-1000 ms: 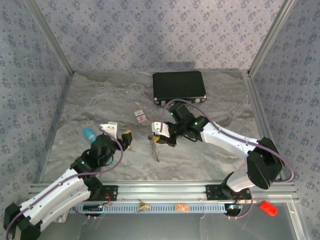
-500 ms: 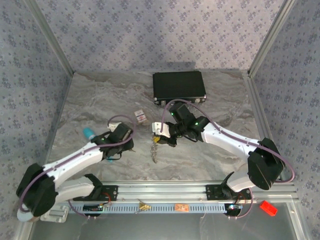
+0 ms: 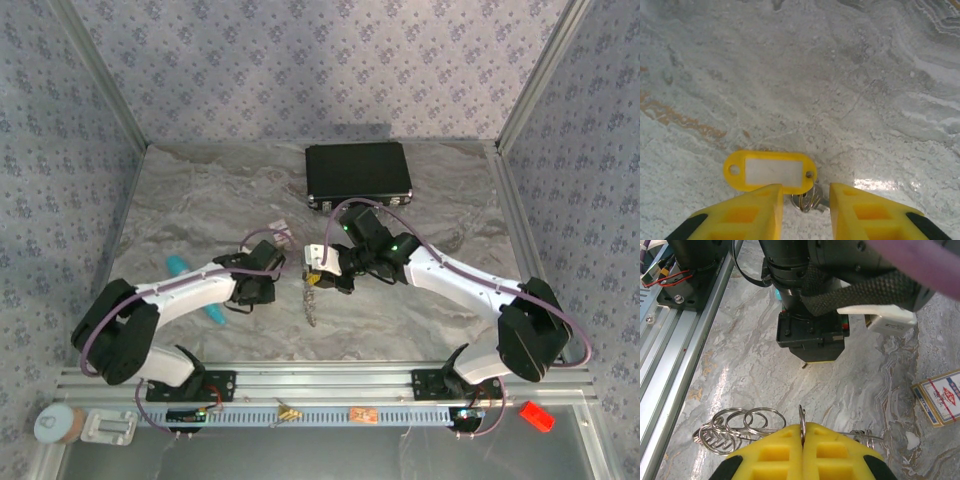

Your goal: Put the keys on the keyring

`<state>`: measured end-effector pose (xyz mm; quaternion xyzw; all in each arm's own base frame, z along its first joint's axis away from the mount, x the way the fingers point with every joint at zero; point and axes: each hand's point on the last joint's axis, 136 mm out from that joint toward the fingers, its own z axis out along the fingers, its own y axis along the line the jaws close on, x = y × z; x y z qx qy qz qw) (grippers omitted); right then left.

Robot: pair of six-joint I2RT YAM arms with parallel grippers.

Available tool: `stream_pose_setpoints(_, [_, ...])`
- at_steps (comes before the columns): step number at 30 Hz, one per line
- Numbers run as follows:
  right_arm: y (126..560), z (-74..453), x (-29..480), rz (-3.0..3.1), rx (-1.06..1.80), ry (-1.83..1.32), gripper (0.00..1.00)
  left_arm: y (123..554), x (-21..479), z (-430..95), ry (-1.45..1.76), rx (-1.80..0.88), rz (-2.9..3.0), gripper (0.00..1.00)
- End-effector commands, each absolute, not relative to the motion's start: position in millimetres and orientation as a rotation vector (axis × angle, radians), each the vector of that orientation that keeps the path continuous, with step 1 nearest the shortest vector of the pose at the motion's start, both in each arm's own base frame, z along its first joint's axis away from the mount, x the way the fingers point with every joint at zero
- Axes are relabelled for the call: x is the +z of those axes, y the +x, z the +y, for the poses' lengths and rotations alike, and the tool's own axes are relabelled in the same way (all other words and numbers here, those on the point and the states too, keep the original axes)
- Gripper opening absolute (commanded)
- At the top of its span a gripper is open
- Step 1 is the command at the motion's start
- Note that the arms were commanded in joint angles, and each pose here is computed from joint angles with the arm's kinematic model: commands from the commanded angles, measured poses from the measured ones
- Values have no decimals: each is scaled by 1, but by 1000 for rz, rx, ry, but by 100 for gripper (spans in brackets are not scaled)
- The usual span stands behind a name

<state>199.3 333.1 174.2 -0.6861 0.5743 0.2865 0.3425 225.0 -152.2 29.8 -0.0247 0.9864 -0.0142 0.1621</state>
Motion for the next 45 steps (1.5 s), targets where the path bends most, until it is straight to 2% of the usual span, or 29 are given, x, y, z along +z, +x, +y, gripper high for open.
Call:
stream_pose_setpoints(1, [196,330,180,1473,754,-1784,0,228,32,-152,-13,-13,2827,25])
stream_pose_setpoints(17, [196,329,180,1473,752,-1785,0,218,27,-147,-19,19,2843,22])
stream_pose_setpoints(23, [195,328,180,1476,752,-1785,0,219,25,-149,-10,19,2845,15])
stream_pose_setpoints(39, [196,328,181,1475,751,-1784,0,215,20,-146,-24,25,2862,14])
stream_pose_setpoints(45, [195,328,180,1473,751,-1788,0,215,21,-146,-18,25,2859,5])
